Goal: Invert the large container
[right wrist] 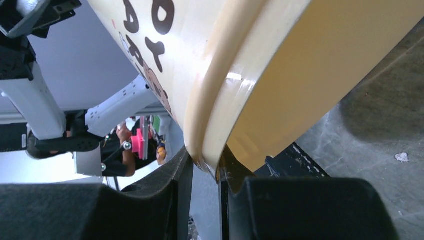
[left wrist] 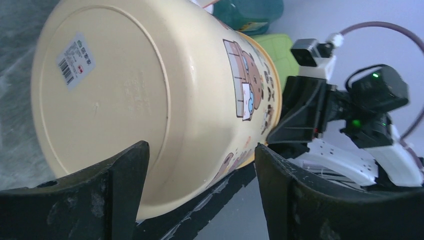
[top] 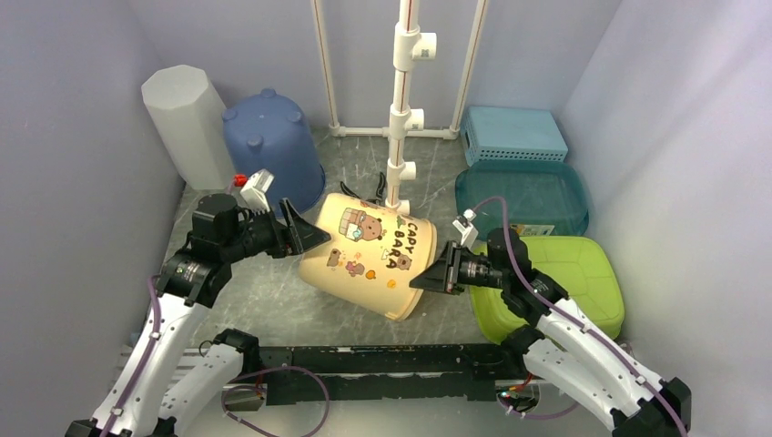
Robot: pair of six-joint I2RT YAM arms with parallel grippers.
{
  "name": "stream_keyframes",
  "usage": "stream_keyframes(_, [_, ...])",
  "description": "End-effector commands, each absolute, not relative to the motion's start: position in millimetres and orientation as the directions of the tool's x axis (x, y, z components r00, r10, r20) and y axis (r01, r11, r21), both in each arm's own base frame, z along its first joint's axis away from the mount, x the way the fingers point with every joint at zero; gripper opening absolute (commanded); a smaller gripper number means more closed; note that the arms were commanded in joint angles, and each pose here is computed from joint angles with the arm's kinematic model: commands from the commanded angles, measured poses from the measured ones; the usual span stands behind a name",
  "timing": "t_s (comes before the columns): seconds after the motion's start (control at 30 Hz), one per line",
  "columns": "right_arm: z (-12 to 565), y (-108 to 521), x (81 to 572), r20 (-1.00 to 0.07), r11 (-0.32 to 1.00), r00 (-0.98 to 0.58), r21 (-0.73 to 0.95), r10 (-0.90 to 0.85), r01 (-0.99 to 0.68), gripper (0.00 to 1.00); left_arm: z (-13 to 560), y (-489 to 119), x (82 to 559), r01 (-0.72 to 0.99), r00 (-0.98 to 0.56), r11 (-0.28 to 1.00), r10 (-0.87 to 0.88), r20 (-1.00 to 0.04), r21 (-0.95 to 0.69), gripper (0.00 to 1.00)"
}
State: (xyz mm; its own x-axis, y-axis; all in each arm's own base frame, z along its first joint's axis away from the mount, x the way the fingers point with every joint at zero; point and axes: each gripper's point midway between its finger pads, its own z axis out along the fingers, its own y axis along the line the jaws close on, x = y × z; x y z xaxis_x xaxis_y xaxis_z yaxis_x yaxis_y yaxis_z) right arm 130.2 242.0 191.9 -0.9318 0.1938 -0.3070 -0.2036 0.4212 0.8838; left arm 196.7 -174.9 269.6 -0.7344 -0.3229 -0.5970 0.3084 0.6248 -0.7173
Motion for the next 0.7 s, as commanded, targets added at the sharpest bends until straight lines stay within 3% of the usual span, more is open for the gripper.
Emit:
stream_keyframes(0.0, [145,224,121,-0.196,0.495,-0.962,0.865,0.190,-0.079,0.00,318,-203,161,0.476,-0.762,0.430,-0.233,-0.604,-0.767,0.80])
stream_keyframes(0.67, [134,197,106,-0.058,0.339,-0.960,0.940,0.275,0.040,0.00,324,-181,151,0.449,-0.716,0.544,-0.255,-0.649,-0.709,0.84])
